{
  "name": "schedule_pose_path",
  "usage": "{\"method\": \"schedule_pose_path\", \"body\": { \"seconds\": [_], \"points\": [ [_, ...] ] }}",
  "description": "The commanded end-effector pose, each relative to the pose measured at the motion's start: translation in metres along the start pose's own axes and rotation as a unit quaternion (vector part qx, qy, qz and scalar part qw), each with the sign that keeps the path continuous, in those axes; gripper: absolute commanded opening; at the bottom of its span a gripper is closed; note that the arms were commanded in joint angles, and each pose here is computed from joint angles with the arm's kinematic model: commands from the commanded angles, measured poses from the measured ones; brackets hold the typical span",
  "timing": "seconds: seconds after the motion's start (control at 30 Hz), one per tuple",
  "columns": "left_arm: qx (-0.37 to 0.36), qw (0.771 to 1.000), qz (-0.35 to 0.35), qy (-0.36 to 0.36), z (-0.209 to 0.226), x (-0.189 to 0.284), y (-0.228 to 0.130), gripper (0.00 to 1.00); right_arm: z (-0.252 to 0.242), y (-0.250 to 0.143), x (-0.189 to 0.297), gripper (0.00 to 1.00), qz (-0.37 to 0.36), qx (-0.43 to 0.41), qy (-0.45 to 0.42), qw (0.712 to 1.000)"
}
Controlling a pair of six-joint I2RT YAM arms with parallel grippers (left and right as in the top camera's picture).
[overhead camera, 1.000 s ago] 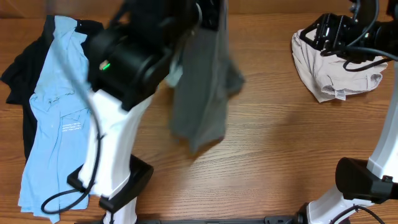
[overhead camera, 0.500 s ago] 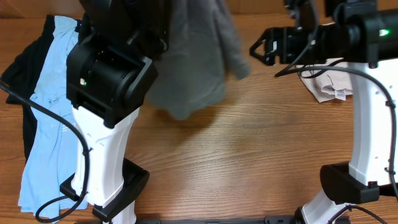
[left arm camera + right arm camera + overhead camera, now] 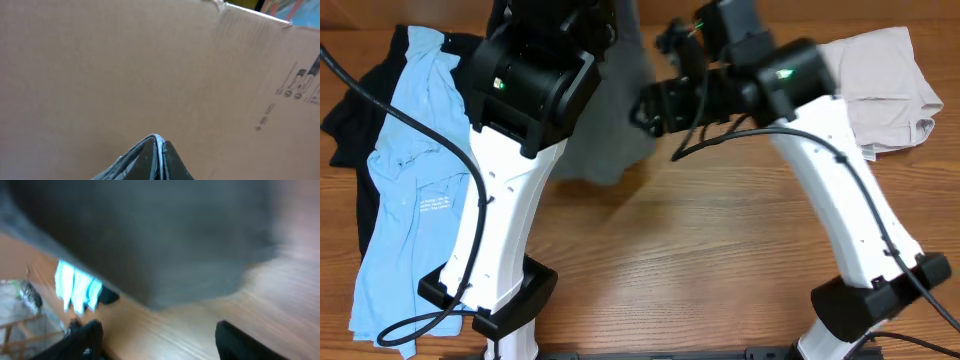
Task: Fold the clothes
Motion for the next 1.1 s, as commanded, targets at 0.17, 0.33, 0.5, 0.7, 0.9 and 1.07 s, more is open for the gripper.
{"method": "schedule_pose_path", "body": {
  "seconds": [0.17, 0.33, 0.5, 0.7, 0.9, 1.07],
  "points": [
    [-0.001, 1.0, -0.003, 0.013, 0.01, 0.013, 0.015, 0.04, -0.048, -0.015, -0.102, 0.82, -0.063, -0.075, -0.1, 0.99],
    [-0.004, 1.0, 0.002, 0.013, 0.015, 0.023, 0.022, 0.04, -0.066, -0.011, -0.114, 0.83, -0.113, -0.101, -0.139, 0.979],
    [-0.001, 1.0, -0.004, 0.012, 0.017, 0.03, 0.03, 0.04, -0.052, -0.007, -0.117, 0.74, -0.114, -0.091, -0.084, 0.986],
    [-0.014, 1.0, 0.005, 0.025, 0.022, 0.028, 0.026, 0.04, -0.039, -0.015, -0.118, 0.42, -0.08, -0.09, -0.029, 0.992],
    [-0.035, 0.998, 0.018, 0.048, 0.032, 0.027, 0.022, 0.04, -0.041, -0.015, -0.089, 0.04, -0.087, -0.096, -0.033, 0.991],
    [-0.042, 0.998, 0.027, 0.05, 0.034, 0.028, 0.02, 0.04, -0.047, -0.01, -0.067, 0.04, -0.109, -0.08, -0.043, 0.99]
  ]
}}
Point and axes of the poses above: each gripper's point midway between its finger pads, its own x axis back along the fingers, its own z axis along the line the jaws close on, y = z × x, the point moved 7 cm from there along x, back along the fingers, and after that the axes turned 1 degree about x, right-handed, at the moved point
